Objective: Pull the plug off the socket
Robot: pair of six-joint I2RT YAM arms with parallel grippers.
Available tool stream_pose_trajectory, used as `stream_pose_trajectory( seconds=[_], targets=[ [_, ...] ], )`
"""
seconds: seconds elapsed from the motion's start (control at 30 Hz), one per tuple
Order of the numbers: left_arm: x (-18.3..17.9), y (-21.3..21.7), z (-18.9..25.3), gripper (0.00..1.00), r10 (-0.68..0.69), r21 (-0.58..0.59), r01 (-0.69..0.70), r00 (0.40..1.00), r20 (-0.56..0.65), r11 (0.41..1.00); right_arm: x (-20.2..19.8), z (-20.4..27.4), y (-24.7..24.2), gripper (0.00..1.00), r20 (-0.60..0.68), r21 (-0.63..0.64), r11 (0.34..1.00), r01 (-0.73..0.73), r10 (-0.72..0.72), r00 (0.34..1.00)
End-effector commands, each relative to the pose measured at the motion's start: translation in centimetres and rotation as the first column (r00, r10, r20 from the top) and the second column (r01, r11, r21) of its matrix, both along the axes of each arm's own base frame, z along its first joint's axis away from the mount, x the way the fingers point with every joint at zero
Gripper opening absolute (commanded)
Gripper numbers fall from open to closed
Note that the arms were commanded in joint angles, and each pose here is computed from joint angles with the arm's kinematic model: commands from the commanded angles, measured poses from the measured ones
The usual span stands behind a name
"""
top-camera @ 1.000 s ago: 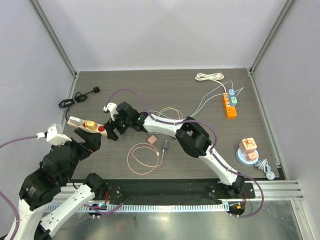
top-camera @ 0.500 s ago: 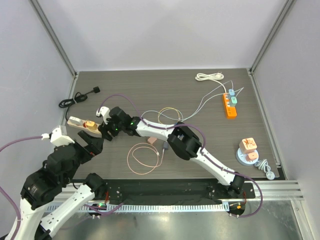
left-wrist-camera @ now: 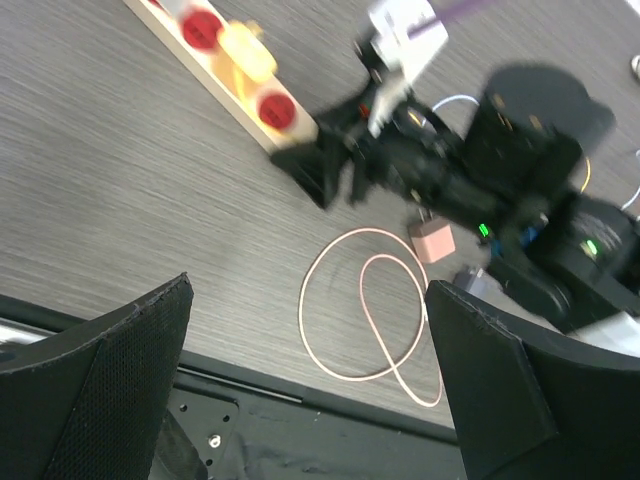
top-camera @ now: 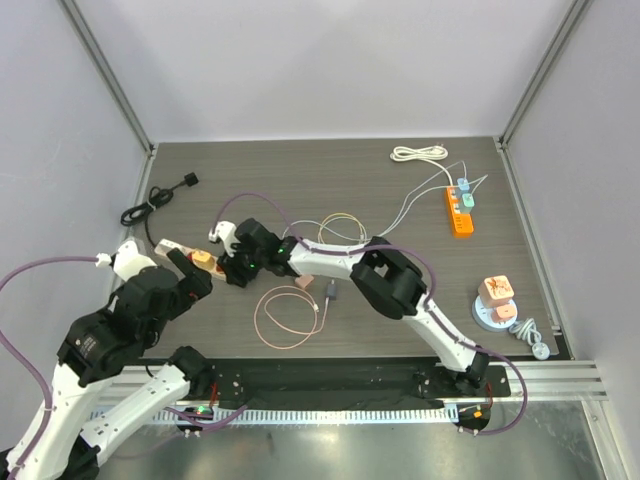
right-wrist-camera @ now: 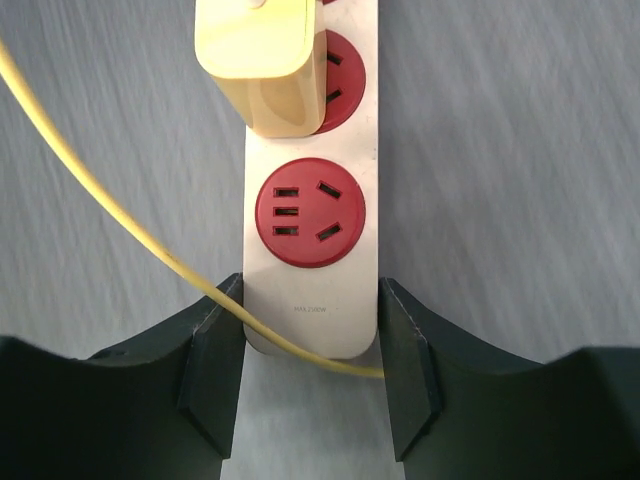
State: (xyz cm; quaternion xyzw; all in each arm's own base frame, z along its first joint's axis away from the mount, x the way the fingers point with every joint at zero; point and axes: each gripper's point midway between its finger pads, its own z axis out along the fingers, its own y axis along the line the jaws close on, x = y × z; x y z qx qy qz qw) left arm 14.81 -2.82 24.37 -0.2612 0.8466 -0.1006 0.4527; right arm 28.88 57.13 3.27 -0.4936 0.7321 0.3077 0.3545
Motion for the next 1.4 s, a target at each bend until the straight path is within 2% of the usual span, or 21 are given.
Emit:
stream_pose_trajectory(
  seconds=[0.0, 0.07, 0.1, 0.13, 0.2, 0.23, 0.33, 0.5, 0.53, 0.6, 0.63, 0.67, 0.73, 0.83, 0.97, 1.3, 1.33, 1.37],
  targets=[
    [0.8, 1.0, 0.5, 1.0, 0.111, -0.028, -0.11, 0.993, 0.045, 0.994, -3.2, 0.8, -4.7, 0.01, -0.067, -0.115, 0.993, -0.008, 0.0, 0.998],
    [1.0, 2.0, 0.0, 1.0, 0.181, -0.002, -0.181, 0.983, 0.042, 0.984, -4.8, -1.0, -7.4, 0.02, -0.102, -0.158, 0.987, -0.006, -0.01, 0.995],
    [1.0, 2.5, -0.2, 1.0, 0.198, 0.032, -0.199, 0.98, 0.035, 0.979, -5.2, 0.9, -7.7, 0.03, -0.097, -0.118, 0.993, -0.003, -0.009, 0.995],
    [1.4, 2.7, -1.1, 1.0, 0.212, 0.086, -0.212, 0.977, 0.014, 0.973, -6.2, -0.8, -9.3, 0.05, -0.115, -0.135, 0.991, -0.004, -0.012, 0.993],
    [2.2, 3.2, -1.8, 1.0, 0.255, 0.139, -0.256, 0.967, 0.028, 0.957, -6.9, -0.7, -10.5, 0.06, -0.121, -0.131, 0.991, 0.003, -0.019, 0.992],
    [2.8, 2.9, -2.9, 0.99, 0.252, 0.176, -0.249, 0.968, 0.004, 0.952, -7.6, -0.9, -11.5, 0.06, -0.129, -0.14, 0.99, -0.001, -0.017, 0.991],
    [4.5, 0.5, -4.0, 1.0, 0.207, 0.158, -0.198, 0.977, -0.042, 0.967, -8.0, -0.9, -12.6, 0.05, -0.123, -0.142, 0.99, 0.015, -0.033, 0.992],
    [7.7, -1.5, -5.1, 1.0, 0.175, 0.079, -0.166, 0.975, -0.137, 0.983, -7.9, 0.4, -11.8, 0.06, -0.112, -0.064, 0.998, 0.024, -0.032, 0.993],
    [7.8, -2.4, -5.9, 1.0, 0.137, 0.034, -0.133, 0.972, -0.193, 0.991, -8.0, 0.1, -11.9, 0.06, -0.114, -0.064, 0.998, 0.024, -0.031, 0.993],
    [8.8, -1.5, -7.4, 1.0, 0.156, -0.015, -0.167, 0.95, -0.27, 0.986, -8.0, -0.1, -12.1, 0.06, -0.111, -0.062, 0.998, 0.025, -0.031, 0.993],
    [8.8, -2.7, -8.0, 1.0, 0.101, -0.103, -0.139, 0.945, -0.31, 0.985, -8.2, -0.3, -12.3, 0.06, -0.111, -0.057, 0.998, 0.029, -0.035, 0.993],
    [9.7, -2.1, -8.4, 0.98, 0.134, -0.155, -0.189, 0.94, -0.313, 0.97, -8.3, -0.2, -12.3, 0.06, -0.116, -0.048, 0.998, 0.027, -0.033, 0.993],
    [9.7, -2.9, -10.0, 0.94, 0.113, -0.248, -0.21, 0.928, -0.355, 0.946, -8.3, 0.1, -12.1, 0.06, -0.117, -0.035, 0.999, 0.028, -0.031, 0.993],
    [10.6, -3.2, -10.8, 0.89, 0.159, -0.32, -0.276, 0.925, -0.346, 0.906, -8.3, 0.9, -12.0, 0.08, -0.114, -0.012, 1.0, 0.026, -0.027, 0.993],
    [11.3, -4.5, -10.8, 0.87, 0.147, -0.421, -0.282, 0.934, -0.325, 0.862, -8.2, 0.7, -12.1, 0.08, -0.107, -0.017, 0.999, 0.037, -0.038, 0.994],
    [11.7, -4.7, -13.6, 0.85, 0.167, -0.412, -0.342, 0.899, -0.405, 0.845, -8.2, 0.7, -11.8, 0.09, -0.116, -0.013, 0.999, 0.035, -0.036, 0.993],
    [11.8, -4.4, -13.7, 0.86, 0.178, -0.395, -0.346, 0.898, -0.402, 0.851, -8.1, 0.7, -11.8, 0.11, -0.113, -0.016, 0.999, 0.037, -0.039, 0.993],
    [11.3, -4.2, -13.6, 0.86, 0.177, -0.38, -0.341, 0.897, -0.404, 0.86, -8.2, 0.8, -11.8, 0.18, -0.112, -0.016, 0.999, 0.037, -0.039, 0.993]
  ],
)
